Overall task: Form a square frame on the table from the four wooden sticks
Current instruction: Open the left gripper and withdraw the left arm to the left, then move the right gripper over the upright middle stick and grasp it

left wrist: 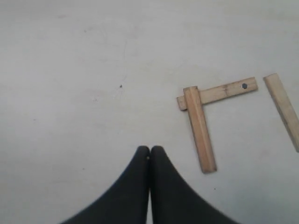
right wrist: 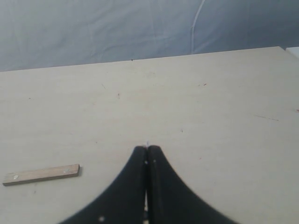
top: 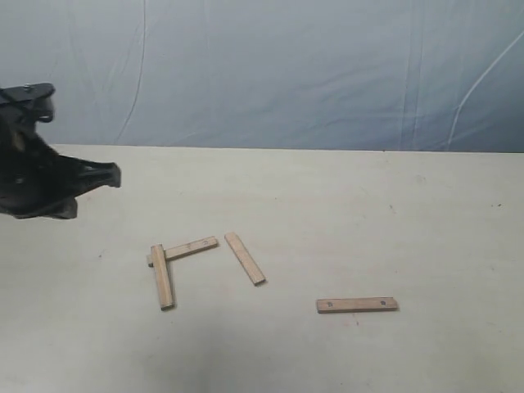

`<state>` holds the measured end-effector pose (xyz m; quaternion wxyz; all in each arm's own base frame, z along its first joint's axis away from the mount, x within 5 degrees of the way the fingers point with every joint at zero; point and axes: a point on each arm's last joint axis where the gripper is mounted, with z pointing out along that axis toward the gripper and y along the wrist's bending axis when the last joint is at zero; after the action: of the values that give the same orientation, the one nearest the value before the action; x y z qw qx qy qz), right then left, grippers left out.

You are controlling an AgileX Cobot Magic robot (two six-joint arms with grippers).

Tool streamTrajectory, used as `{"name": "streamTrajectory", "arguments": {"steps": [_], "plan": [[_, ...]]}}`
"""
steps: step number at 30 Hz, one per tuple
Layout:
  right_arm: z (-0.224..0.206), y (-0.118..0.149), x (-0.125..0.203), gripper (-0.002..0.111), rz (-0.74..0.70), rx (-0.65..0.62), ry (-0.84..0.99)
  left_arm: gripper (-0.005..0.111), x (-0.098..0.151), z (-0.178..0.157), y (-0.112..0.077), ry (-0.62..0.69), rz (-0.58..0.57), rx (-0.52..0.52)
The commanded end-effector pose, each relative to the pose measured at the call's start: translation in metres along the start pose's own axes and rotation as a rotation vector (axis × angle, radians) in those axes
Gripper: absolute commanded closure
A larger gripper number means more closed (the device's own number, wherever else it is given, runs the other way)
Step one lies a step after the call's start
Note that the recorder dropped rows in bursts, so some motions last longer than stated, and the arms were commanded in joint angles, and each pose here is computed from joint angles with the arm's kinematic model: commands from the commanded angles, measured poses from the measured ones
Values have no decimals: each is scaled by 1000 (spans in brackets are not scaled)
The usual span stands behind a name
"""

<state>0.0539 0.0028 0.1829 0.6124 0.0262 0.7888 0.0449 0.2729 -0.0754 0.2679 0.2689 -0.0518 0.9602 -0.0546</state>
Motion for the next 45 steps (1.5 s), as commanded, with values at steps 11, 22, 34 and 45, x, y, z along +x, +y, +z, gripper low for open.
{"name": "streamTrajectory", "arguments": {"steps": [11,22,34,45], "plan": [[-1,0,-13,109,-27,-2,-145,107,126,-118,58,-717,-83,319],[-20,3,-57,109,-23,-33,-676,107,185,-92,72,-1044,-42,513],[-13,15,-78,109,139,-217,-708,107,196,-73,79,-1055,-2,411],[71,40,-154,109,97,-392,-533,107,196,-67,93,-1035,-134,229]]}}
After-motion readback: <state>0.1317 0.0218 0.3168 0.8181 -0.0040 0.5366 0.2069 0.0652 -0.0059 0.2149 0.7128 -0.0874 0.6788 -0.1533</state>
